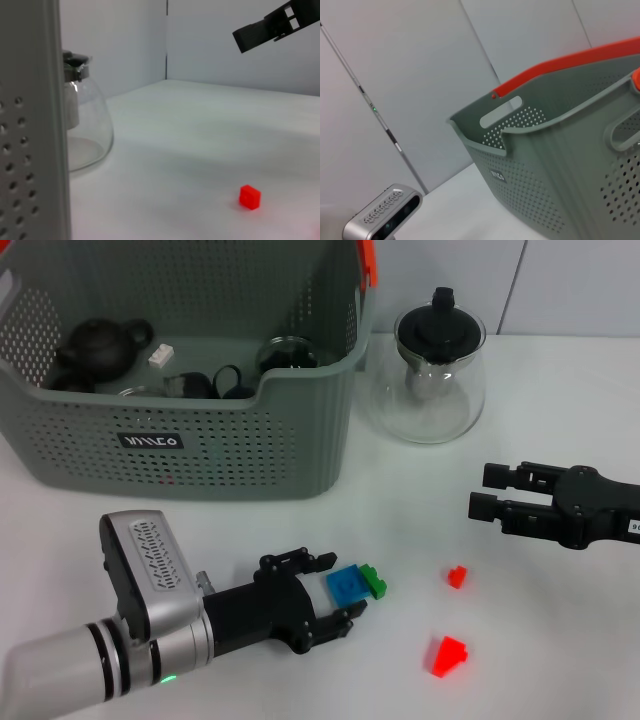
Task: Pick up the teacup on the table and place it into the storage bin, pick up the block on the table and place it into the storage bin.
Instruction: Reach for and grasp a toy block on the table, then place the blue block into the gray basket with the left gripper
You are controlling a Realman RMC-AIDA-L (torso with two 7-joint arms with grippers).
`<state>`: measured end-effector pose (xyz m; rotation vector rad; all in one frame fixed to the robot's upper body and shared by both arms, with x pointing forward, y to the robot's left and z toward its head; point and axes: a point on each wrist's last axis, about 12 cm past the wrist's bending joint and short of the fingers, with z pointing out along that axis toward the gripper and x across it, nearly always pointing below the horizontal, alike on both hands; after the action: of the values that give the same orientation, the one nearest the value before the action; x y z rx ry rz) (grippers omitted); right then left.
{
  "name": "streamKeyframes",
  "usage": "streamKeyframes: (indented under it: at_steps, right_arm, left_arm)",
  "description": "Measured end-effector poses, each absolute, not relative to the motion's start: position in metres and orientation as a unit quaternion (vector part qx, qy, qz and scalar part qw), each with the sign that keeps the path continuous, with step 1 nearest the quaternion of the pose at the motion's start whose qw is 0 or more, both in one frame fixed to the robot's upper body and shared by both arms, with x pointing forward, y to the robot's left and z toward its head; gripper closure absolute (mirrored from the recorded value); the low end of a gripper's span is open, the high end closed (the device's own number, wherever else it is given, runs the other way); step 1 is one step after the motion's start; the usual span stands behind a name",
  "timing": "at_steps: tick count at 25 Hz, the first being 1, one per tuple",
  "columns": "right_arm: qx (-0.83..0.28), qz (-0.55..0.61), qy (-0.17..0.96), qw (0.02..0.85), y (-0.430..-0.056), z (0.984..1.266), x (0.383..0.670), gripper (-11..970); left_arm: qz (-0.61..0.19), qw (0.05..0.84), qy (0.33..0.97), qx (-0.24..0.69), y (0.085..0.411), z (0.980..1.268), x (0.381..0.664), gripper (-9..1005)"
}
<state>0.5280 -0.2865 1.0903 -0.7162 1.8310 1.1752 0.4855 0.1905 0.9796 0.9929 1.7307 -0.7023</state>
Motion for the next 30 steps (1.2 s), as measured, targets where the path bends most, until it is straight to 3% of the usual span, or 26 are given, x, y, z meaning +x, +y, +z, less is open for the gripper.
streamKeyframes:
  at_steps: [2,13,20,30]
  right_arm:
    - [-0.285,0.467,0.728,0.413,-0.286,1.090,0.528,226]
    - [-0.284,0.468,0.728,0.413,-0.287,1.090,0.527,226]
    - [-0.285,0.469,0.727,0.413,-0.288,1.091,0.527,226]
    - [-0.284,0.469,0.727,0.413,-0.288,1.090,0.527,227]
  left_arm:
    - [-0.282,0.496,0.711,0.411,0.192,0.980,0.486,325]
    - [-0.282,0.505,0.701,0.417,0.194,0.982,0.485,561]
    - [-0.312,0.519,0.695,0.386,0.211,0.992,0.482,591]
    - [-0.328,0.537,0.710,0.316,0.296,1.037,0.477,591]
